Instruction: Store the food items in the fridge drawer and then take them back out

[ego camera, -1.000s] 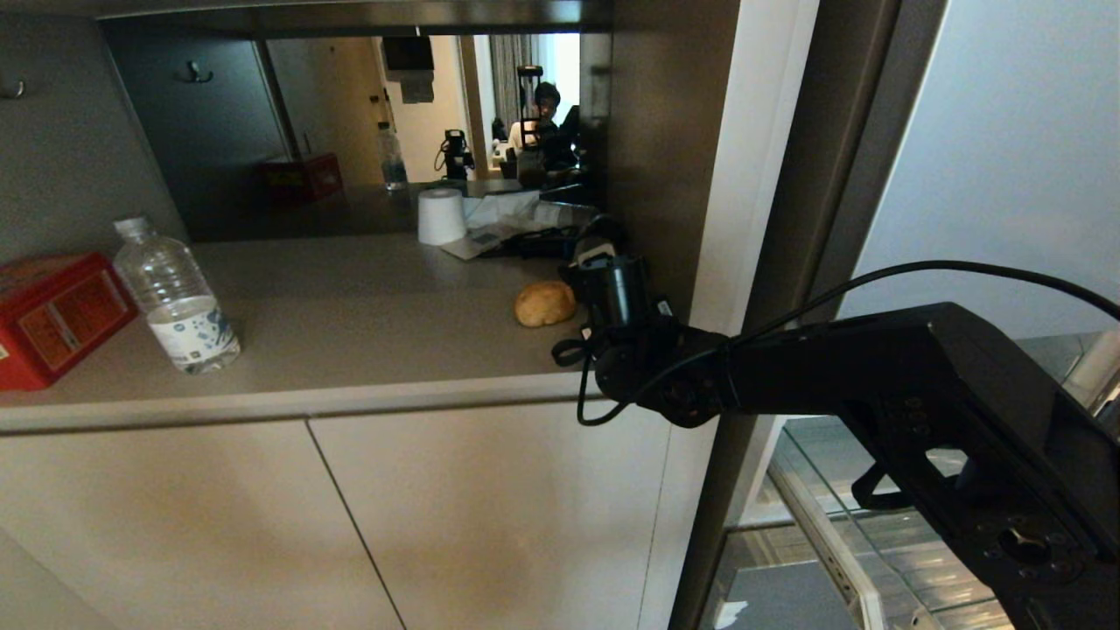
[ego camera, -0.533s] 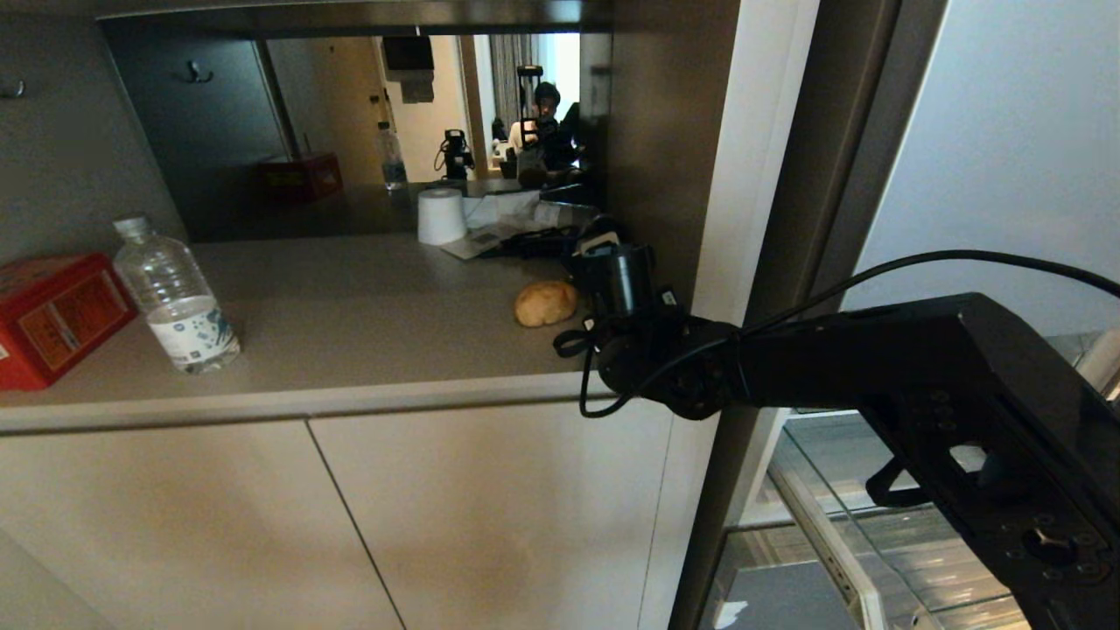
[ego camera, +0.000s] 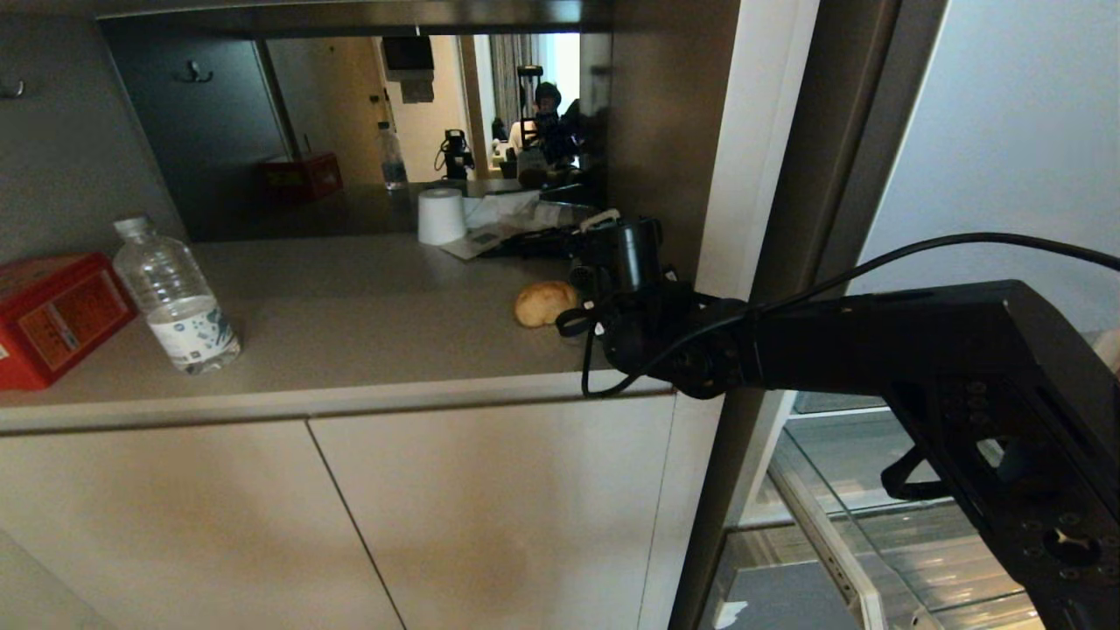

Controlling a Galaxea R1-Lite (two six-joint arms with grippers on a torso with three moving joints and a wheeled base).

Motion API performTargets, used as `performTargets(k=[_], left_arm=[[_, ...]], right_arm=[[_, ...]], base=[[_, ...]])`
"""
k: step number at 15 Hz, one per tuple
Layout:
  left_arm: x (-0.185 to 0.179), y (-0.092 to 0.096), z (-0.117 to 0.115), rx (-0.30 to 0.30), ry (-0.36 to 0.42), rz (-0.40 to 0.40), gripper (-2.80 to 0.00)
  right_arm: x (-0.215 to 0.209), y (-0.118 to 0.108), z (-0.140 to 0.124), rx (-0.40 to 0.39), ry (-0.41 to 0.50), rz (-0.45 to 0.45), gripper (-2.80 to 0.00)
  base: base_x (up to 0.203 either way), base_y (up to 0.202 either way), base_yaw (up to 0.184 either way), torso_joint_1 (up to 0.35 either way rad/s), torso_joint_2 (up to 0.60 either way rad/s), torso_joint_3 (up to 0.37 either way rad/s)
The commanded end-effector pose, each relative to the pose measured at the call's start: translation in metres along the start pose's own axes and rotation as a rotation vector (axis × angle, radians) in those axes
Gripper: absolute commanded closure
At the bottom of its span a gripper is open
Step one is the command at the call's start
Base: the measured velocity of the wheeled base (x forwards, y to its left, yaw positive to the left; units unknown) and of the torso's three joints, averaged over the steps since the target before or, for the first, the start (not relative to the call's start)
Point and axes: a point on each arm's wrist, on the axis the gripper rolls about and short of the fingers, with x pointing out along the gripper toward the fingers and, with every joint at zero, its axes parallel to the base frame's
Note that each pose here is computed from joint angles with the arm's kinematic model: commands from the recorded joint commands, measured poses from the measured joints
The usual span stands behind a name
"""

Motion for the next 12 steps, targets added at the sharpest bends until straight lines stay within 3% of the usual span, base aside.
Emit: performTargets(k=[1, 12], left_arm=[[0.000, 0.000, 0.000, 0.000, 0.002, 0.000, 0.00], [0.000, 0.000, 0.000, -0.001, 0.002, 0.000, 0.00]], right_arm=[[0.001, -0.001, 0.002, 0.019, -0.020, 0.004, -2.80], [0.043, 0.002, -0.023, 0.134, -0.139, 0.004, -2.80]], base=[[0.000, 0.000, 0.000, 0.000, 0.00, 0.000], [0.000, 0.000, 0.000, 0.000, 0.00, 0.000]])
